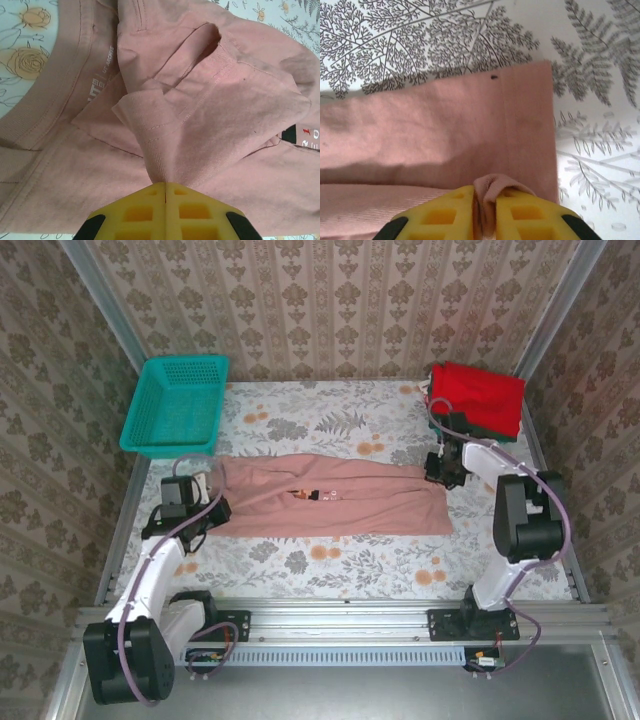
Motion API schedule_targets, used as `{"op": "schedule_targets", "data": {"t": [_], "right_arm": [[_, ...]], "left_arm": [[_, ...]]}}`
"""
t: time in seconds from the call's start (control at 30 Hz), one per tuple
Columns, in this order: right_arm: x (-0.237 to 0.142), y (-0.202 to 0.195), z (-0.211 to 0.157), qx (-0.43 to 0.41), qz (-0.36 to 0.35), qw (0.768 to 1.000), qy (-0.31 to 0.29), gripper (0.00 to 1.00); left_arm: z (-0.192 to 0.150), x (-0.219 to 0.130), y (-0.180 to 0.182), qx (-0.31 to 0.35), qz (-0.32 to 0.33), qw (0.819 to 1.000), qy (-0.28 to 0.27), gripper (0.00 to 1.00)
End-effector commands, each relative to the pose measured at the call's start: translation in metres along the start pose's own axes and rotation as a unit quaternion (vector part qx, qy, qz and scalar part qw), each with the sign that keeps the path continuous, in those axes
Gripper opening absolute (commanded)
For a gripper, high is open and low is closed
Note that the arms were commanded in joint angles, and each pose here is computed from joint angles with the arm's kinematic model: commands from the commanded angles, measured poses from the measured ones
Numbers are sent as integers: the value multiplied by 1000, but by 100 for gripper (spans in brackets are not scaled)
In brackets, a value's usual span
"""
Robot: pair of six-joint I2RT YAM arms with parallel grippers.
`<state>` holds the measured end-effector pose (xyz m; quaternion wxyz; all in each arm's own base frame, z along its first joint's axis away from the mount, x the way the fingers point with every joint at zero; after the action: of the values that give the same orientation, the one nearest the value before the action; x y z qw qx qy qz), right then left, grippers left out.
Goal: Fold and stack the t-shirts
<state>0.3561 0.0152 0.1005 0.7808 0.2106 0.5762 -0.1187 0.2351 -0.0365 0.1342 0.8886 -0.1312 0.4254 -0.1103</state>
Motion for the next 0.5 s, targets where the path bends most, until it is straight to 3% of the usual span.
{"op": "schedule_targets", "data": {"t": [0.0, 0.1, 0.2, 0.37, 0.47], "right_arm": [[-26, -7, -5, 7, 1, 1000, -25, 22], [-32, -19, -13, 11, -27, 999, -26, 32], [-42, -18, -19, 24, -13, 999, -30, 33], [-65, 23, -24, 9, 47, 996, -70, 39], [-54, 53, -26, -23, 53, 996, -72, 41]], "left_arm": [[-1, 1, 1, -14, 1, 1000, -1, 0], [-3, -1, 1, -23, 5, 1000, 6, 0], [-11, -5, 1, -32, 6, 999, 15, 0], [-23, -3, 3, -51, 9, 998, 23, 0], [-28, 0, 4, -61, 10, 997, 35, 0]]}}
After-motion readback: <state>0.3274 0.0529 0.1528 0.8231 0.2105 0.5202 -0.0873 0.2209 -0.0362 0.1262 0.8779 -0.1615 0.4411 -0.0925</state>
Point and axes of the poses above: each hand's point on the last joint's axis, 136 mm out from that joint toward the fingers, its own x axis out along the fingers, its own y axis along the line the jaws close on, z = x × y, the point moved 5 cm from there along -x, back along the fingers, and after that the axes turned 10 degrees about x, right-handed, at the moved point
